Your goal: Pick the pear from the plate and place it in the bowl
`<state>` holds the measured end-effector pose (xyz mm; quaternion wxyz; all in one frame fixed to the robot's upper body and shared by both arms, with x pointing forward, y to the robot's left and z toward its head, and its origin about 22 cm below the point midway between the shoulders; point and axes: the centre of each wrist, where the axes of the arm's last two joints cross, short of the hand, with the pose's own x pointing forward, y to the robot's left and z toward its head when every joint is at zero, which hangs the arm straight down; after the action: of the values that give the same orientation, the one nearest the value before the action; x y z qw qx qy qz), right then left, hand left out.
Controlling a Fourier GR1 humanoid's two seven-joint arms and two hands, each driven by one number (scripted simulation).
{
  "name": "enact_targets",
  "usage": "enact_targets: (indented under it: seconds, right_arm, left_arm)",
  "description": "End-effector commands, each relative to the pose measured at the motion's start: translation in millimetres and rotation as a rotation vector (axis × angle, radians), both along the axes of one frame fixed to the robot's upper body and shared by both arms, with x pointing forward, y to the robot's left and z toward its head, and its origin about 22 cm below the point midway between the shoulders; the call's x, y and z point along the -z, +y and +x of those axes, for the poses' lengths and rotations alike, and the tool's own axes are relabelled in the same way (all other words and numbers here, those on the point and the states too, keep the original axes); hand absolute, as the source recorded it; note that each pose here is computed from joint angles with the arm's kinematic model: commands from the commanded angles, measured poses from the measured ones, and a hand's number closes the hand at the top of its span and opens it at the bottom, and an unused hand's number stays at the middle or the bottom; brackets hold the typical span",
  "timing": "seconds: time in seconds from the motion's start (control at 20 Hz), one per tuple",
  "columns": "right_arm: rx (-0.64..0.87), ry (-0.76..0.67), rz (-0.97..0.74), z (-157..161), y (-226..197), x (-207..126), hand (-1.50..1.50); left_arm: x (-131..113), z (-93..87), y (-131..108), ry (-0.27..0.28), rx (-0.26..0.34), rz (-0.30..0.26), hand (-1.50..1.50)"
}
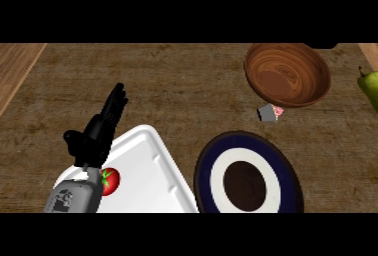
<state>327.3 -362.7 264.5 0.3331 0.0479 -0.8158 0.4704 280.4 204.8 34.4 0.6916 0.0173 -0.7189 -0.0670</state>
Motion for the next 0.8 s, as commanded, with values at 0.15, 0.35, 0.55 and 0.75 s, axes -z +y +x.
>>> enact_targets:
  seconds: [0.15, 0.35, 0.55, 0.75]
  right_arm:
    - [-0.038, -0.12, -0.107, 51.4, 37.0, 32.0, 1.5]
    - [0.014, -0.101, -0.104, 79.4, 46.9, 65.0, 1.5]
    - [0.031, -0.147, -0.163, 99.4, 52.3, 79.1, 1.5]
    - [0.078, -0.123, -0.168, 115.1, 62.0, 106.5, 1.5]
  left_arm:
    - [4.0, 3.7, -12.4, -0.003, 0.002, -0.011, 0.0]
    - [-2.0, -4.7, -9.7, -0.005, 0.015, -0.005, 0.0]
    - [12.3, 5.2, -9.5, -0.007, 0.011, 0.004, 0.0]
    - [-3.7, 8.1, 8.3, -0.022, 0.02, -0.003, 0.0]
